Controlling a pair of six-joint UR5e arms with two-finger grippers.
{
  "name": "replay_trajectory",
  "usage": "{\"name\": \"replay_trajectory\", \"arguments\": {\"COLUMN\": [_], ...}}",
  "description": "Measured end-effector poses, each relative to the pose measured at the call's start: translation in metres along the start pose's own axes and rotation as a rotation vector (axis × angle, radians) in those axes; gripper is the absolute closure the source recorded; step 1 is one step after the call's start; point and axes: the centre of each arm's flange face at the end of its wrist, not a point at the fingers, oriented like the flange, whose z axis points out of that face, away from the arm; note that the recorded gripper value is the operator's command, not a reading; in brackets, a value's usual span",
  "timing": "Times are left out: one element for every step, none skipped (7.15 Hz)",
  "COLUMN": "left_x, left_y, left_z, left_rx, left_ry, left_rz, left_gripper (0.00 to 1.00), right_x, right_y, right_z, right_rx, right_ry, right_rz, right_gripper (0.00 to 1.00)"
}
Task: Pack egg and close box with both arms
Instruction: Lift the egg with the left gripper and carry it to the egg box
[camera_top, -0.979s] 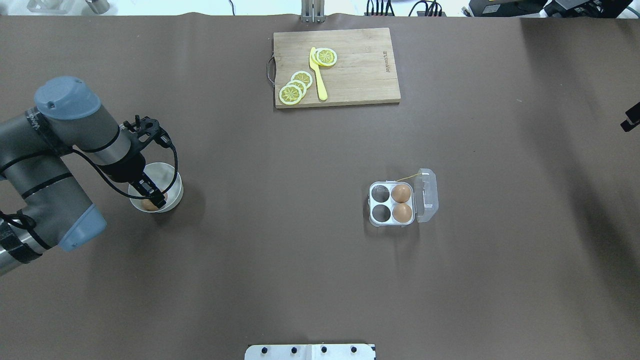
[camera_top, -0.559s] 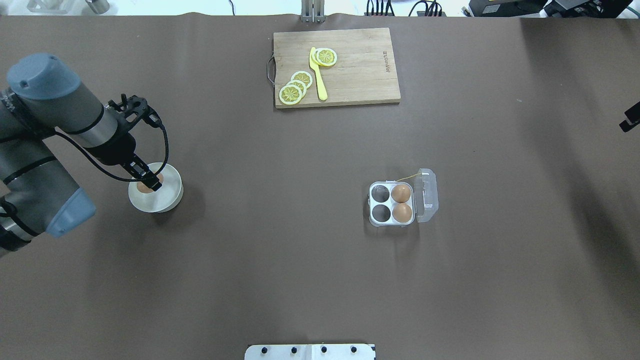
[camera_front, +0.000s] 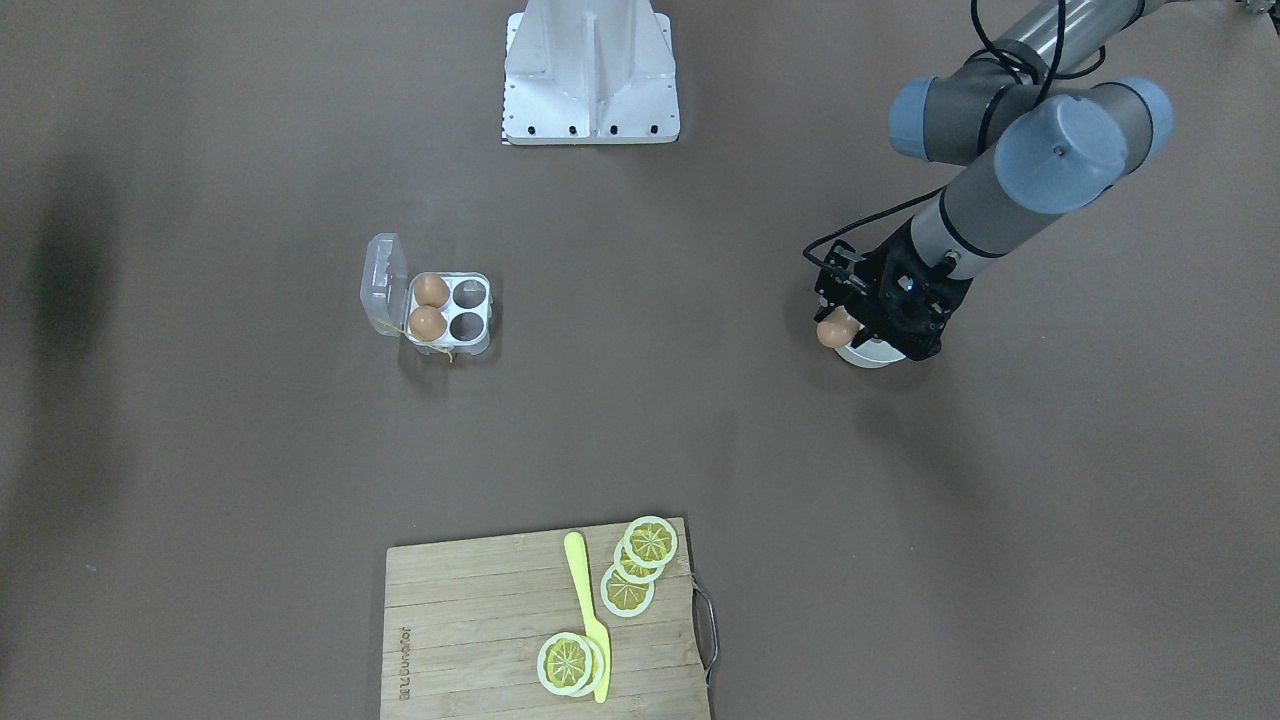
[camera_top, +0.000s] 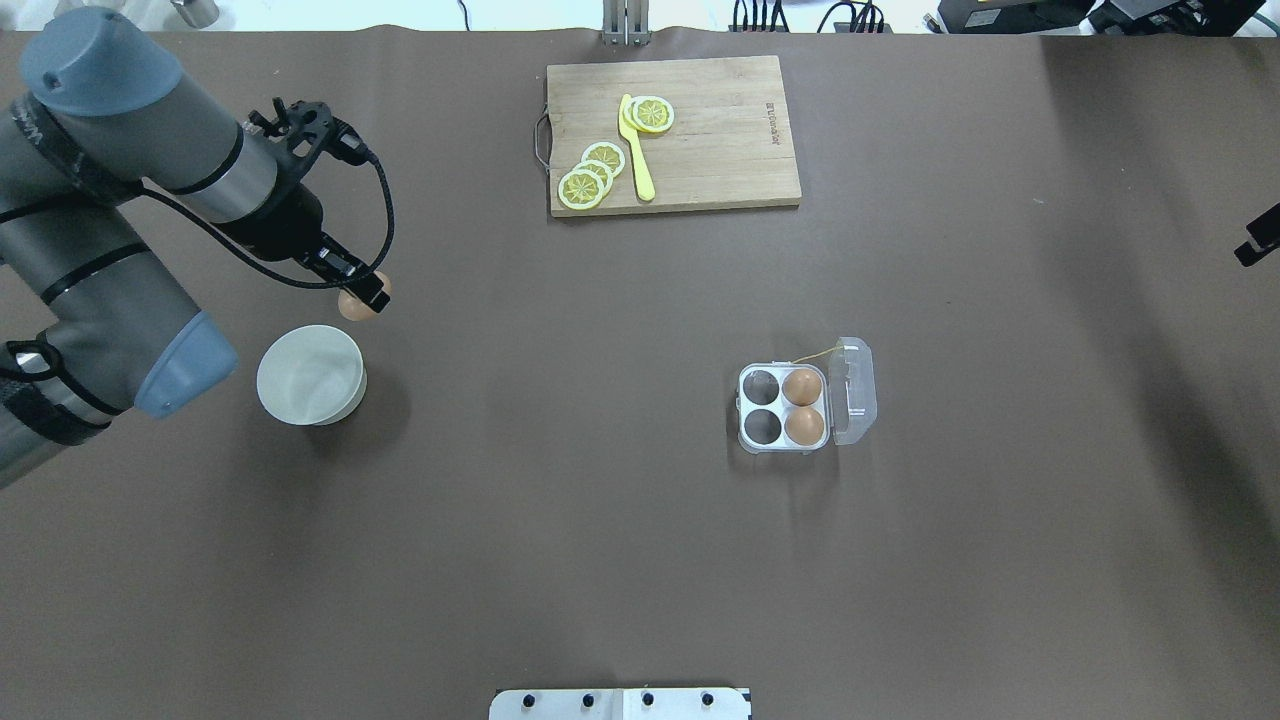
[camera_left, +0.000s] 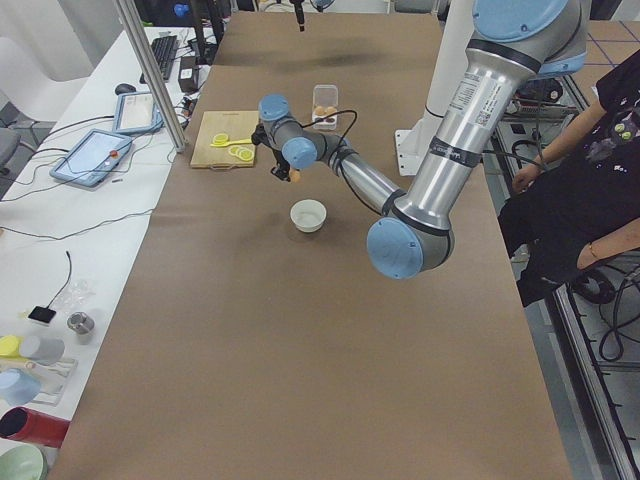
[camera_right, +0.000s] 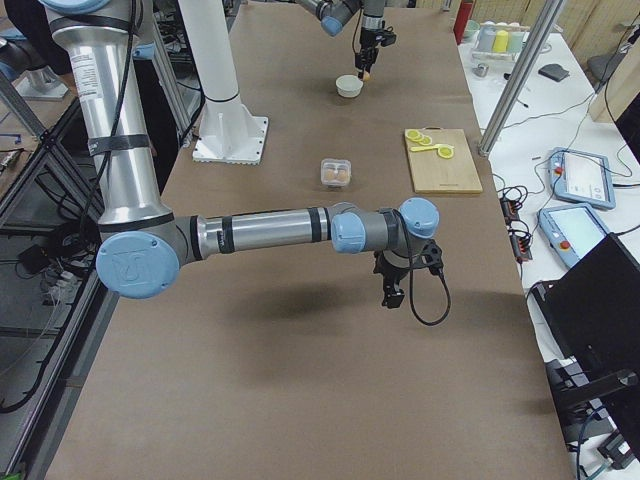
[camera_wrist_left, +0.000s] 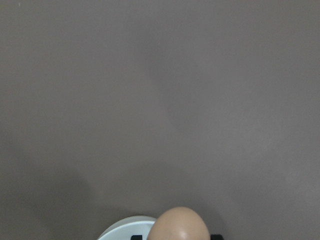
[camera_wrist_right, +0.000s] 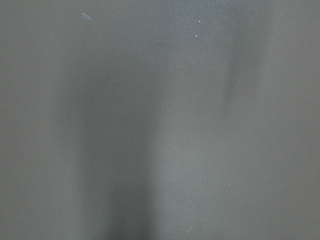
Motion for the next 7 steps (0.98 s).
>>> {"name": "replay_trajectory", "arguments": {"left_x": [0.014, 0.019, 0.026, 0.047, 0.078, 0.11, 0.14], "left_y": [-0.013, -0.025, -0.037, -0.046, -0.052, -0.057, -0.056], "left_z": [-0.006, -0.005, 0.009, 0.033, 0.053, 0.066, 0.078], "left_rx": [0.072, 0.154, 0.243, 0.333, 0.404, 0.453, 0.495], "left_ry": [0.036, 0.084, 0.132, 0.172, 0.202, 0.229, 0.259], "left_rz": [-0.031, -0.065, -0.093, -0.114, -0.129, -0.14, -0.145], "left_gripper": [0.63, 0.63, 0.63, 0.63, 0.63, 0.63, 0.63], "right_x": [0.0, 0.0, 0.001, 0.001, 0.001, 0.001, 0.002], "right_y": [0.002, 0.003, 0.005, 0.005, 0.005, 0.005, 0.006], "right_z": [0.001, 0.002, 0.003, 0.003, 0.003, 0.003, 0.004], "right_rx": [-0.003, -0.006, -0.009, -0.009, -0.009, -0.01, -0.011], "right_ry": [-0.013, -0.025, -0.03, -0.031, -0.031, -0.031, -0.032], "right_rz": [0.003, 0.006, 0.008, 0.009, 0.009, 0.01, 0.013], "right_gripper": [0.0, 0.0, 0.0, 0.0, 0.0, 0.0, 0.0]}}
